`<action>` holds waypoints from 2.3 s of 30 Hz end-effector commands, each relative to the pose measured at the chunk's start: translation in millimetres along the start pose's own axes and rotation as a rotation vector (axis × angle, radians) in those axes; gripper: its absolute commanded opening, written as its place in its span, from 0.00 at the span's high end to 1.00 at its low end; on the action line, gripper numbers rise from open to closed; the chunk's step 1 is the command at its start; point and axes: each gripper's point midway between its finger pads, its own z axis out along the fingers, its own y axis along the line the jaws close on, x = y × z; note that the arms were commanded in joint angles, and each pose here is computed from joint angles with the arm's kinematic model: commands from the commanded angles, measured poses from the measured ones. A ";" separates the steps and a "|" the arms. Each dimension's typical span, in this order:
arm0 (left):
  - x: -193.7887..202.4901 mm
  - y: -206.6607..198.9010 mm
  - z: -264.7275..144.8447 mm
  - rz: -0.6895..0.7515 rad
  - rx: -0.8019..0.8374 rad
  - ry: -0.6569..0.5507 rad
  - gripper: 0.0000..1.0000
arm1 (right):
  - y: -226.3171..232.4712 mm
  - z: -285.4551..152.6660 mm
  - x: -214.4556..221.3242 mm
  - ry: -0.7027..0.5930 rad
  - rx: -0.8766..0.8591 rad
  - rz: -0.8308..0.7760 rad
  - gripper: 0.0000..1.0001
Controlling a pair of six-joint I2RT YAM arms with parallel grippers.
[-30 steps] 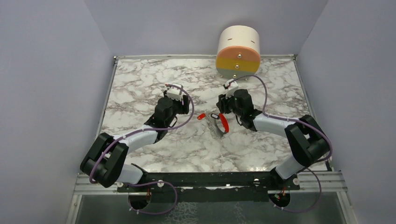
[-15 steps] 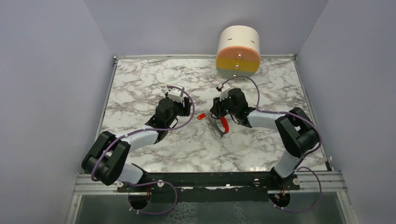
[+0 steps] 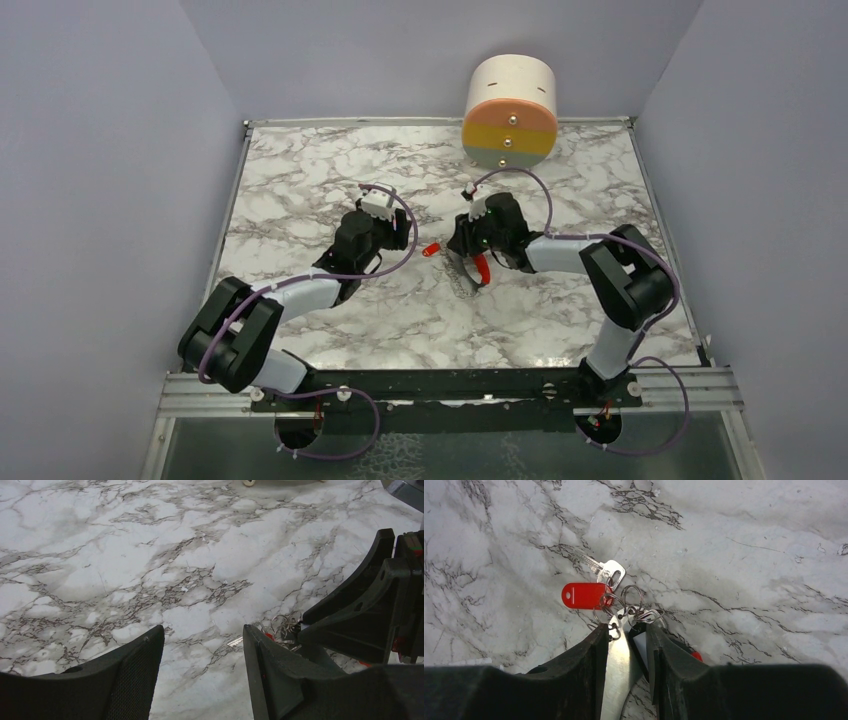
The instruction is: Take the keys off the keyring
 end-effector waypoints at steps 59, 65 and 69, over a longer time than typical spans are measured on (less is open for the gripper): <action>-7.1 -9.7 3.1 -0.025 0.057 -0.021 0.41 | -17.6 23.6 -14.3 -0.040 0.064 -0.060 0.50; -6.4 -9.7 2.8 -0.030 0.056 -0.021 0.41 | -18.4 26.3 6.1 0.008 0.055 -0.036 0.51; -8.8 -10.3 2.2 -0.030 0.059 -0.028 0.41 | -19.1 27.5 14.2 0.022 0.055 -0.024 0.52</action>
